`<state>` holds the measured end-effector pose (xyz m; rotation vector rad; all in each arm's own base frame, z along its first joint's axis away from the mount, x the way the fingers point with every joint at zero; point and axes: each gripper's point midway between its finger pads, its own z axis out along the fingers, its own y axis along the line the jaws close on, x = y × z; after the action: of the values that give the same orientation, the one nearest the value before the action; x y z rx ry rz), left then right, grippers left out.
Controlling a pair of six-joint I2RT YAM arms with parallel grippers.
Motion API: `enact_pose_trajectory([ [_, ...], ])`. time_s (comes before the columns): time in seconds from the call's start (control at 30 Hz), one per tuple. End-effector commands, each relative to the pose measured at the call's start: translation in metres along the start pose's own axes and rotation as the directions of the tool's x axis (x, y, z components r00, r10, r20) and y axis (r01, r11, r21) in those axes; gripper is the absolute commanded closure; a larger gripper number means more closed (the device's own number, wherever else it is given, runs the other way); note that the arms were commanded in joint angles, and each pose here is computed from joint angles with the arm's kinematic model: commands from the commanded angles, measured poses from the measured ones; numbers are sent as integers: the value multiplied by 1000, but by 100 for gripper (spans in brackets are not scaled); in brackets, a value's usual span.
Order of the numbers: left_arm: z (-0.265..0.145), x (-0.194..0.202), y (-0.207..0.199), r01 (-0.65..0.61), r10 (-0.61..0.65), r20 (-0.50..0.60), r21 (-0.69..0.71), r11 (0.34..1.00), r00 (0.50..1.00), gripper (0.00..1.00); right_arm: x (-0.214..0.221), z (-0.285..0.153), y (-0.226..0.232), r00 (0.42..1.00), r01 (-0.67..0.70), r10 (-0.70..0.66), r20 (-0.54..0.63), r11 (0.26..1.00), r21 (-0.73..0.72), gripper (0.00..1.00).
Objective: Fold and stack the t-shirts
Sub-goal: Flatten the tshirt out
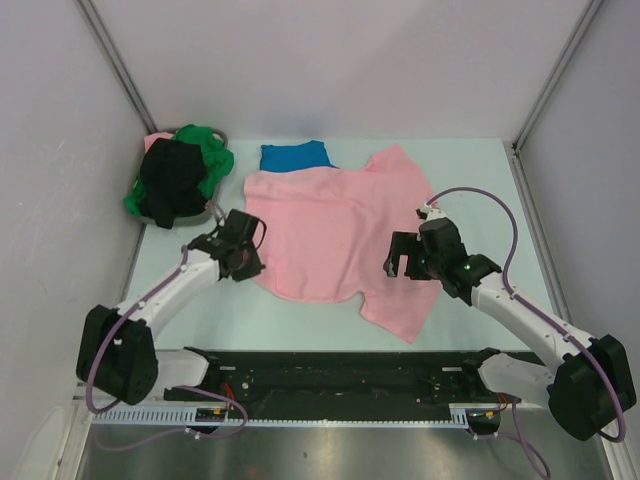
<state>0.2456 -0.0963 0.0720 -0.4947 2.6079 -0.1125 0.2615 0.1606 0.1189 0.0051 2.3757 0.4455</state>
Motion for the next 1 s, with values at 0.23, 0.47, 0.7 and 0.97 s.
enact_pose_trajectory([
  [0.23,40,-66,-60,-183,183,-5,-24,983,983,100,4,3,-2,1000,-6,6,4,1000,6,4],
  [0.47,69,-59,-74,-206,205,-60,-1,979,977,100,11,9,-5,1000,-4,4,-6,1000,10,4],
  [0.7,81,-43,-64,-211,208,-105,-25,977,973,100,18,14,-6,1000,-13,13,-19,1000,5,4],
  [0.97,72,-25,-35,-168,153,-125,-112,979,980,100,27,18,-2,999,-26,25,-39,999,-24,5],
])
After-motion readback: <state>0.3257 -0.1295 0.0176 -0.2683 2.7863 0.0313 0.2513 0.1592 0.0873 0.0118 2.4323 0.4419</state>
